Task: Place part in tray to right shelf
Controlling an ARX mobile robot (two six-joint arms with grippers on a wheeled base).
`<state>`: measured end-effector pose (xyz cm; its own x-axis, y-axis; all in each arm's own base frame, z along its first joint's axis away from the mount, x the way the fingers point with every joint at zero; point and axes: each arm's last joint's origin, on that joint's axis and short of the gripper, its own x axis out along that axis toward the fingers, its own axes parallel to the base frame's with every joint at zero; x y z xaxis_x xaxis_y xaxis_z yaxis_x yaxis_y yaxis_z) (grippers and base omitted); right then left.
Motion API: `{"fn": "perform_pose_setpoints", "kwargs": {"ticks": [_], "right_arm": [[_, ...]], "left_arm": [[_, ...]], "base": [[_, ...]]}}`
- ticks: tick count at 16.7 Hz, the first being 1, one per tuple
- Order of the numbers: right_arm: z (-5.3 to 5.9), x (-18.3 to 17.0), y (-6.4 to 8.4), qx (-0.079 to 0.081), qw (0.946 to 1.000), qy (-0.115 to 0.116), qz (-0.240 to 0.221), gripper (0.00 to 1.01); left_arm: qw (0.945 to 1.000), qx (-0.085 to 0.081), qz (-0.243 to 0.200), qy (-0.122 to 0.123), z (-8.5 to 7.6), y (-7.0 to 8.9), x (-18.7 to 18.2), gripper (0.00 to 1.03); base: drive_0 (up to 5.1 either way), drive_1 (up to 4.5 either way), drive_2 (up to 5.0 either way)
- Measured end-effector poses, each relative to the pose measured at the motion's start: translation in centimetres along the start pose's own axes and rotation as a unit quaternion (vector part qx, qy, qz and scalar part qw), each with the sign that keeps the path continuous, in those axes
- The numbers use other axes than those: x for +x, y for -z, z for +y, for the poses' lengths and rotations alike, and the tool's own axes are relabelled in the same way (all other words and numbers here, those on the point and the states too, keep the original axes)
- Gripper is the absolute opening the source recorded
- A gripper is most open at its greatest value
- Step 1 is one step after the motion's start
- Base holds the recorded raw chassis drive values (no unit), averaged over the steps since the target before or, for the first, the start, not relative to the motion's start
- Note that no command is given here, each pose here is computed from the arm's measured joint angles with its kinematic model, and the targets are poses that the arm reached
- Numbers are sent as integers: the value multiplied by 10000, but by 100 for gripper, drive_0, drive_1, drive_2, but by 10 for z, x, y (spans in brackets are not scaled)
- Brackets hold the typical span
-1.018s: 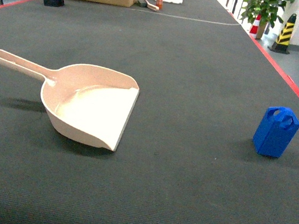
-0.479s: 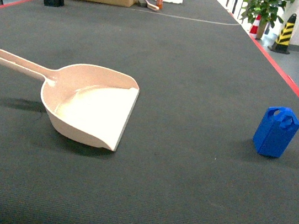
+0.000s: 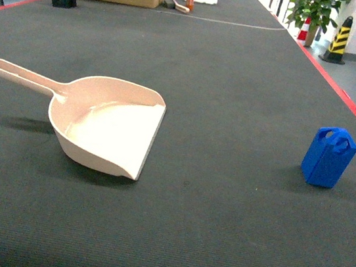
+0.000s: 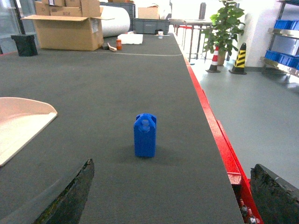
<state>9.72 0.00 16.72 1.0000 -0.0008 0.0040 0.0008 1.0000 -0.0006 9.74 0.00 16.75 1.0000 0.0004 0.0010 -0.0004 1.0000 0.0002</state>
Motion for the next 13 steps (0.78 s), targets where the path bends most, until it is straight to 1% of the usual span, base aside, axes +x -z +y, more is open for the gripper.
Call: {"fn": "perform_pose_setpoints", "kwargs": {"ticks": [13], "right_arm": [[0, 0, 0, 0, 10000, 0, 4, 98]], "left_arm": [[10000, 0, 0, 0, 0, 0, 0, 98]], "base": [[0, 0, 0]]}}
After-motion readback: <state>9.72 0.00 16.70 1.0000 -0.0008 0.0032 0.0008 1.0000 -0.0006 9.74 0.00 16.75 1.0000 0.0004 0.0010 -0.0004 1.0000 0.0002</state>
